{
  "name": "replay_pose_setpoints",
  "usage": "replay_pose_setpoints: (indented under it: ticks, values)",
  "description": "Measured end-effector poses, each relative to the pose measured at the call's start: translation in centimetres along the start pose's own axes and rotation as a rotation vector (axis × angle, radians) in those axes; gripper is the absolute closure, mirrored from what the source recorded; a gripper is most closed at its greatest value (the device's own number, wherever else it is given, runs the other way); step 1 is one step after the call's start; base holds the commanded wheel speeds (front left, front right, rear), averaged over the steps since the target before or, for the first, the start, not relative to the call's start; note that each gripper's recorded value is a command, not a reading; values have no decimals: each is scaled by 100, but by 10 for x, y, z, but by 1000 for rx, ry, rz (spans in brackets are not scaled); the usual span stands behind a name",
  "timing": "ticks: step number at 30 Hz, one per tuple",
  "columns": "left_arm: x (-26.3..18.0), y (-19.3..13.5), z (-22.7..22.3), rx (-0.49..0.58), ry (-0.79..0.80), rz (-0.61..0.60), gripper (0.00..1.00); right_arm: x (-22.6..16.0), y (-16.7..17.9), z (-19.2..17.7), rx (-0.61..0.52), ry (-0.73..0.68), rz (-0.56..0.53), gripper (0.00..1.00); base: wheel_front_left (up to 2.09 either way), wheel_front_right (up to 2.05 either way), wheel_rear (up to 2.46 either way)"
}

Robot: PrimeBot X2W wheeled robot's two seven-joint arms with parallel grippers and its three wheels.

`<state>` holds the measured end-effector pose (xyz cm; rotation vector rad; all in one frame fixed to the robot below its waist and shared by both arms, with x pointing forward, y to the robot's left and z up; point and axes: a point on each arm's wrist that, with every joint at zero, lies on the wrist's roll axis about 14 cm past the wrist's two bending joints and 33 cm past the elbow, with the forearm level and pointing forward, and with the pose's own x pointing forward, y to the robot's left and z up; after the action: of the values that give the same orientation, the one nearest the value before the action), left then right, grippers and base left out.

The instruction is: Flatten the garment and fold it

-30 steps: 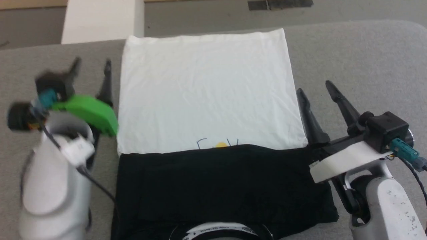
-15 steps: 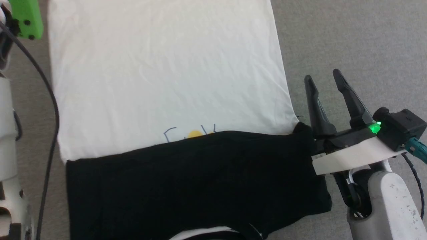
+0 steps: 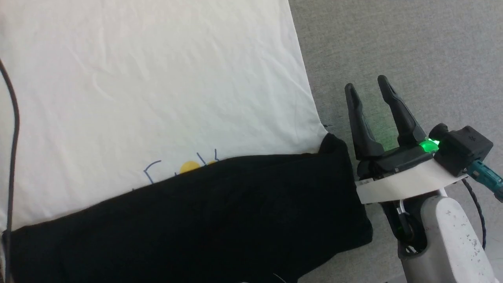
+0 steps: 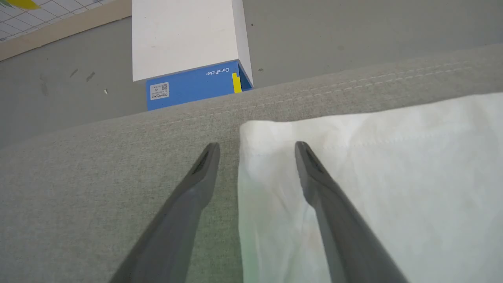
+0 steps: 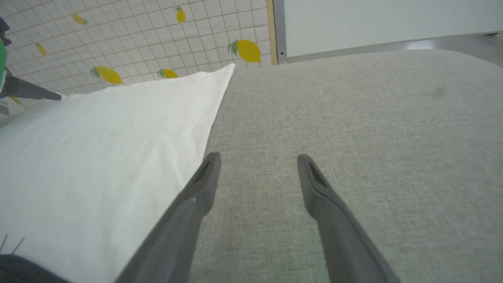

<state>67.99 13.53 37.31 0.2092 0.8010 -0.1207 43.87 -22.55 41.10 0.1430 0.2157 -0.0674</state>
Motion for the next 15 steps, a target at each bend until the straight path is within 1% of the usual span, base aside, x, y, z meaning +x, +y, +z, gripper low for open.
replay_pose_setpoints:
  ticks: [5,6,7,8,12,15]
  values:
    - [11,4,-5,8,13,30,0,-1,-7,-11,-3,31,-21,0,0,0,0]
    - [12,2,-7,11,15,35,55,0,-8,-12,-5,35,-23,0,0,0,0]
    - [12,2,-6,14,14,40,89,1,-8,-13,-7,37,-23,0,0,0,0]
    - [12,1,-6,13,9,40,100,2,-8,-13,-10,37,-23,0,0,0,0]
    - [11,1,-6,22,-1,41,100,14,-5,-3,-41,9,0,0,0,0,0]
    - [9,2,-4,23,-20,38,100,38,5,24,-93,-61,43,0,0,0,0]
